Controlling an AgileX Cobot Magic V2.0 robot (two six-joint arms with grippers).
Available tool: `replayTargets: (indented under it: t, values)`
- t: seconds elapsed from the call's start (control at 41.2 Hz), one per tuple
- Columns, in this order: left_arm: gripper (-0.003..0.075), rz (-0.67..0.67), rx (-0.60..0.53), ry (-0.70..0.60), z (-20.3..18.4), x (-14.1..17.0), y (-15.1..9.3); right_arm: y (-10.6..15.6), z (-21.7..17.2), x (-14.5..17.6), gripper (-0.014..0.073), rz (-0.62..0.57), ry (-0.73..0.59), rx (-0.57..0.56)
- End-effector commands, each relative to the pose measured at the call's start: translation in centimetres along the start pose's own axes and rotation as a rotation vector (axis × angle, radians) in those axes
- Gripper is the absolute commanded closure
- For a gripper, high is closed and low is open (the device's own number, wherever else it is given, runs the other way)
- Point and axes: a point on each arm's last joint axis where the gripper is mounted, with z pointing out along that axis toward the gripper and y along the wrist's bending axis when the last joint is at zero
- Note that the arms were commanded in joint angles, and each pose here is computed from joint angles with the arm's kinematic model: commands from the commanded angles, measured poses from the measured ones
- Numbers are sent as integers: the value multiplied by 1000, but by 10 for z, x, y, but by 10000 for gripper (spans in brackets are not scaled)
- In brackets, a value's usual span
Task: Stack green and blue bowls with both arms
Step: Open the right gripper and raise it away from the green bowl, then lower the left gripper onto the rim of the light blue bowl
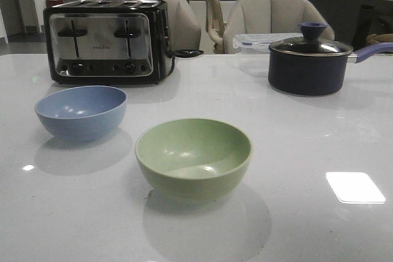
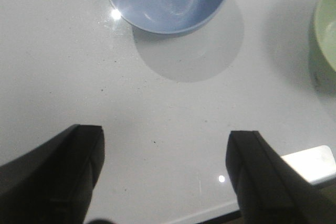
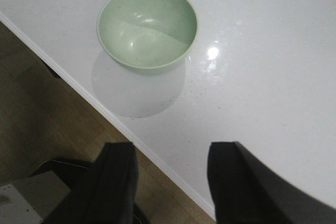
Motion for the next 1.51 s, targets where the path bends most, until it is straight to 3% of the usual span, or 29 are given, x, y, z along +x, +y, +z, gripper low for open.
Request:
replayTargets:
  t: [0.0,0.17,0.461,0.826,0.874,1.069,1.239,1.311,1.481]
  values:
    - [193,-70,-30,-53,11,-31,14,-1,-7,-12,171,-9,-89,15]
    - [193,-161,-19,-6,53,-62,33,-1,-7,-12,171,-9,-89,15]
    - [193,-168,-13,14,120,-108,41,-1,-7,-12,171,-9,-89,15]
    - [195,-130,-44,36,171,-120,48,-1,-7,-12,171,-9,-89,15]
    - [213,-129,-45,36,172,-121,48,-1,-7,-12,171,-9,-89,15]
    - [439,-119,-52,63,173,-118,49,-1,-7,-12,171,-9,-89,15]
    - [585,-119,-51,87,171,-118,49,-1,-7,-12,171,-9,-89,15]
    - [625,-113,-50,98,164,-119,49,-1,-7,-12,171,-9,-89,15]
    - [622,-100,-47,92,133,-124,48,-1,-7,-12,171,-9,-89,15]
